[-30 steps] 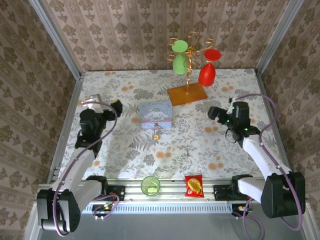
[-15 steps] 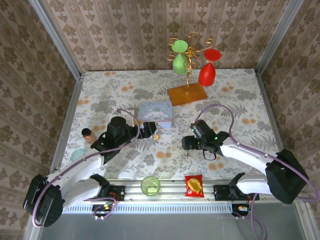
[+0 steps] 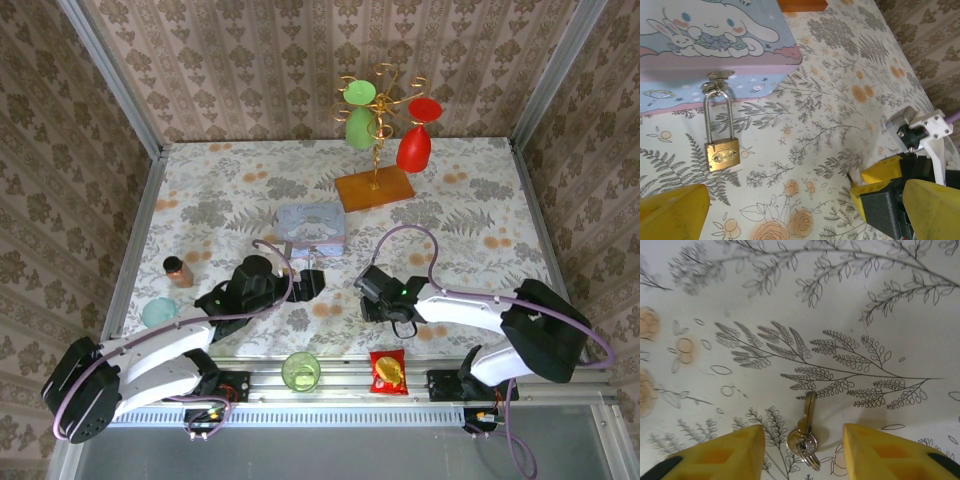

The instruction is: Unlock the padlock with the key

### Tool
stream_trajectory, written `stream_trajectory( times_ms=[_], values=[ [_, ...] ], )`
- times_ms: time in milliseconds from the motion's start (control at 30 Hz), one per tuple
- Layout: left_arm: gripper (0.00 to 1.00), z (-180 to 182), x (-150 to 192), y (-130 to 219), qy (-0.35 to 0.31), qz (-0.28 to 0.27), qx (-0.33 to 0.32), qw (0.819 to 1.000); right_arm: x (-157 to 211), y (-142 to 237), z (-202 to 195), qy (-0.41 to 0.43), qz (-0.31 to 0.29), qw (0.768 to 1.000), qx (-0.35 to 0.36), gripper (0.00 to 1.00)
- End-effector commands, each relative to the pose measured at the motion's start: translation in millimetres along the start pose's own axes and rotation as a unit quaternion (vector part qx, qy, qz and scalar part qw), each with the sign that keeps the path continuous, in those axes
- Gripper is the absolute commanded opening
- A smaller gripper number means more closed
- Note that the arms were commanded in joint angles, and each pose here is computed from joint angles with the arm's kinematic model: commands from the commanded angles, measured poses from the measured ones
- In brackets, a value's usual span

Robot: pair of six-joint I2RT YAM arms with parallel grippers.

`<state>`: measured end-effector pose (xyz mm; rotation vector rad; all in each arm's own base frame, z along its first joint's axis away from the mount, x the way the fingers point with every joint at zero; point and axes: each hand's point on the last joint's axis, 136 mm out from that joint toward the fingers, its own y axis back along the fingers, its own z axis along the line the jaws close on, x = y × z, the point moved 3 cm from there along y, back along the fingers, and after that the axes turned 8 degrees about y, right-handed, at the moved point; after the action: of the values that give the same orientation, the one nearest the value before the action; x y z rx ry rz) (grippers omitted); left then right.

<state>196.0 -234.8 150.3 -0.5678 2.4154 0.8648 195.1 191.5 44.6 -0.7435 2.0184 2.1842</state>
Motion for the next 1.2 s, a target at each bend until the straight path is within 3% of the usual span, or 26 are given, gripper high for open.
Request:
stream_trajectory(
  times_ms=[0,267,667,1067,1167],
  values=[
    [1.00,-6.4,-5.3,2.5,0.010,-0.025,0.011,1.000,5.9,-2.6,-6.9,0.008,0.010,0.999,0.048,0.43],
    [1.00,-4.7,0.1,2.0,0.011,-0.022,0.008,1.000,15.5,-6.0,3.2,0.044,0.027,0.996,0.073,0.29],
    [1.00,-4.3,4.7,0.1,0.015,-0.017,0.010,1.000,21.8,-2.1,2.3,0.037,0.009,0.998,0.054,0.26],
    [1.00,-14.4,0.0,-6.3,0.012,-0.016,0.021,1.000,16.4,2.0,-5.6,0.056,-0.018,0.997,0.059,0.02],
    [1.00,-18.4,0.7,-10.3,0.018,-0.014,0.033,0.999,14.2,6.2,-4.9,0.075,-0.021,0.995,0.055,0.00]
  ],
)
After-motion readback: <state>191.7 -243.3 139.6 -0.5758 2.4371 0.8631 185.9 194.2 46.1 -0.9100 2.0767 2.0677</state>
